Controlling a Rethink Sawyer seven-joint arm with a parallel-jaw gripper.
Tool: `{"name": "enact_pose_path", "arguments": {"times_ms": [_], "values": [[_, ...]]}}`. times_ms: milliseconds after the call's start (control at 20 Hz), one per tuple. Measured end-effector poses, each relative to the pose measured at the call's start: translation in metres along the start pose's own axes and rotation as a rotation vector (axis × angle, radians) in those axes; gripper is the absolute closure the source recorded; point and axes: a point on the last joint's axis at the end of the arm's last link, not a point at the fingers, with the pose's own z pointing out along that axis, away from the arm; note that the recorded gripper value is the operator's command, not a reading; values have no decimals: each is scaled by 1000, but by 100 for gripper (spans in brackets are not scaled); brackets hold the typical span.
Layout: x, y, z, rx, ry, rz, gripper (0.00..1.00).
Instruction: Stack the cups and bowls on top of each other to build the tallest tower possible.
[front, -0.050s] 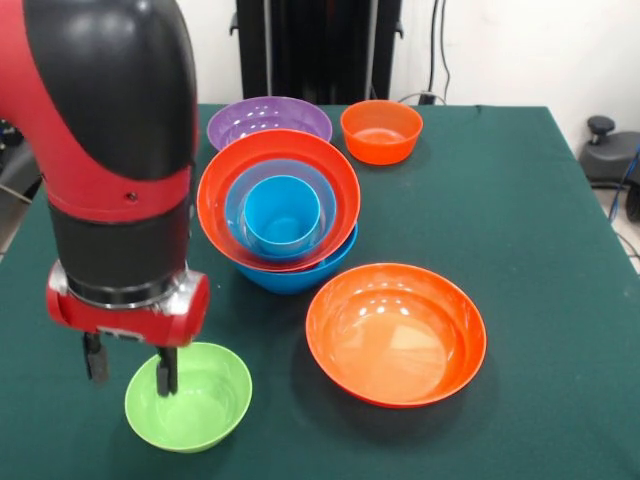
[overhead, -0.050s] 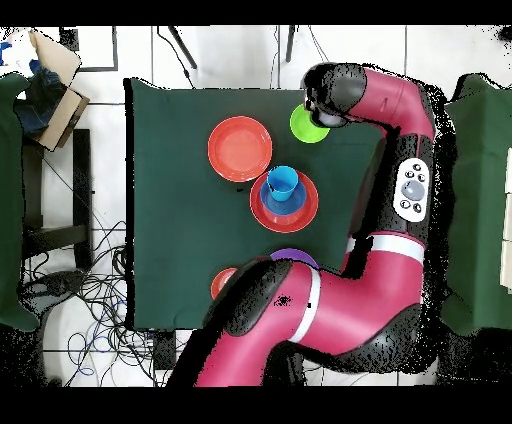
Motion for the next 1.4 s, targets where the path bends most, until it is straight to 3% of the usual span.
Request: {"name": "enact_pose_path", "arguments": {"times_ms": [250, 450, 850, 1400], "values": [[33, -34, -4, -6, 20, 37, 0], [52, -49, -6, 5, 42, 44, 0], [75, -44, -4, 9, 73, 26, 0], [92, -33, -20, -4, 1, 12, 0]]}}
